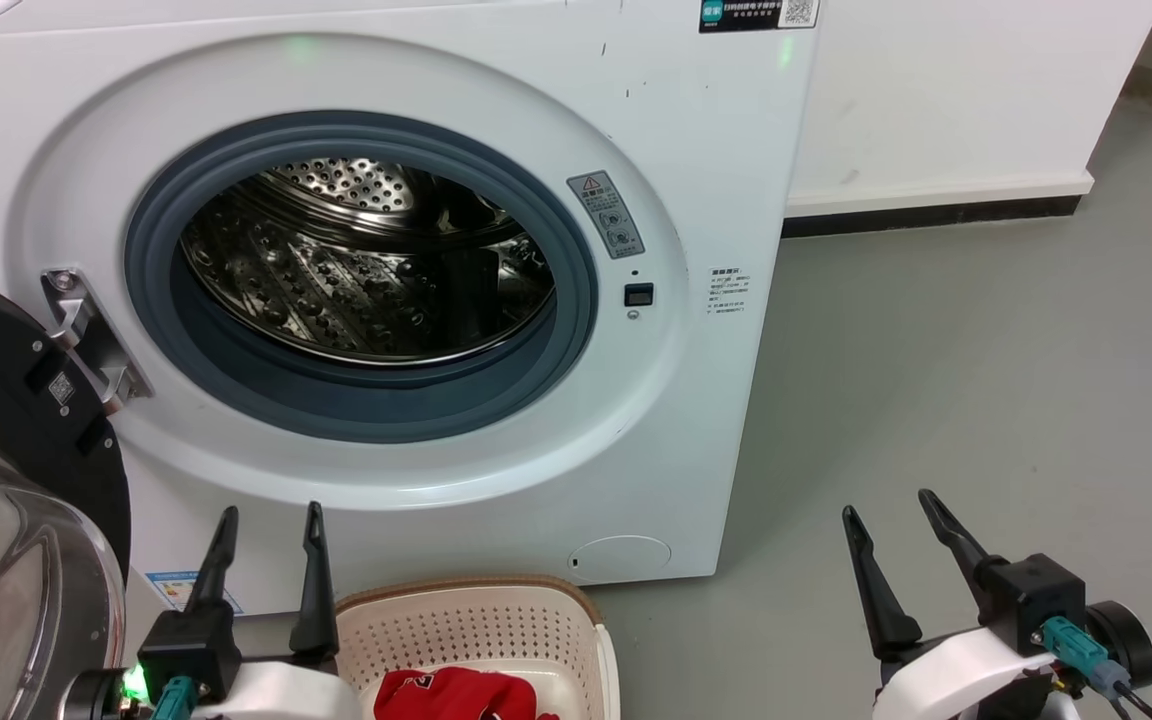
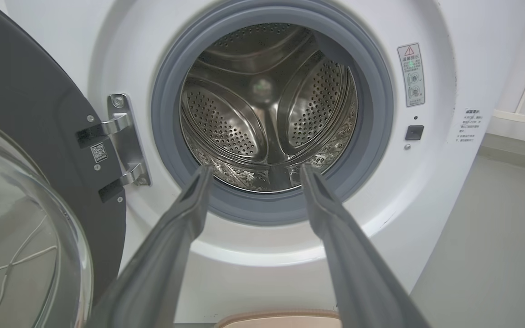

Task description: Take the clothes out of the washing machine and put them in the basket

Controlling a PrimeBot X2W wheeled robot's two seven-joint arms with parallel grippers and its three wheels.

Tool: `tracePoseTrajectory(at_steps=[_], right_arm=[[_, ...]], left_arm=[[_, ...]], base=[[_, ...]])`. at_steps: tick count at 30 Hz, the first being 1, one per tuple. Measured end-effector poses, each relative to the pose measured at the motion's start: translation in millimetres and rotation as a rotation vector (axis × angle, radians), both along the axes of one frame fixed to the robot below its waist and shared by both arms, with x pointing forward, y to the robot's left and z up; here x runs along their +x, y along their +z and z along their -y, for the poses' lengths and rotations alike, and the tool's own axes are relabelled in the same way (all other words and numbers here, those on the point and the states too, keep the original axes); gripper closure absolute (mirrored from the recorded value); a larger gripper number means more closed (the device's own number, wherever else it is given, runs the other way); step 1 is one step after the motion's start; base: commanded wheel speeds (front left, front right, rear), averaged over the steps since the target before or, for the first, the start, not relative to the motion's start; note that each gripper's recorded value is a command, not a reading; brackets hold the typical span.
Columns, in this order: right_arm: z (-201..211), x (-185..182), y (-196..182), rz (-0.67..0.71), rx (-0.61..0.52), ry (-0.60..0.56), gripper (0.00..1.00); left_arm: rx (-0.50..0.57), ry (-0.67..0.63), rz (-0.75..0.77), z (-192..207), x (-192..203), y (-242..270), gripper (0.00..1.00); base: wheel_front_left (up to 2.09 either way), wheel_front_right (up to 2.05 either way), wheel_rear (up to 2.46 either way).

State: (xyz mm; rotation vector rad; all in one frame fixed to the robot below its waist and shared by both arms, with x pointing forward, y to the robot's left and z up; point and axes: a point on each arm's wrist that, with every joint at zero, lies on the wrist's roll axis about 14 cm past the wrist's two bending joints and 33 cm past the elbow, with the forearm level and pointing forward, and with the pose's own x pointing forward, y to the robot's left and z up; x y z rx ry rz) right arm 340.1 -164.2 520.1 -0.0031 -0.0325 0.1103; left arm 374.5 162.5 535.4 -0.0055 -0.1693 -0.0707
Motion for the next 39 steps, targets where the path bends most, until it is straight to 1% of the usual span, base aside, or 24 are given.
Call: tracePoseTrajectory(at_steps=[14,28,29,32,39], right_arm=[[-4,-5,1,0.0,0.002,0.009,0.0],[-8,-4,-4,-0.014,0.003,0.022,0.0],[-8,-4,-6,-0.021,0.003,0.022,1.0],[-8,-9,-18,-0.058,0.014,0.022,1.0],[-4,-9,-22,-0.082,0.17,0.005,1.0]], left_arm=[[-0.024,0.01,-0.048,-1,-17,-15,0.0],[-0.038,0.019,-0.053,-2,-18,-15,0.0],[-0.039,0.019,-0.059,-1,-18,-17,1.0],[-0.054,0.025,-0.106,-2,-21,-30,1.0],[-0.191,0.05,-0.164,-11,-20,-40,1.0]], base=[[0.0,0.0,0.0],[0.0,0.0,0.0],[0.0,0.0,0.0],[0.0,0.0,0.0],[0.0,0.0,0.0]])
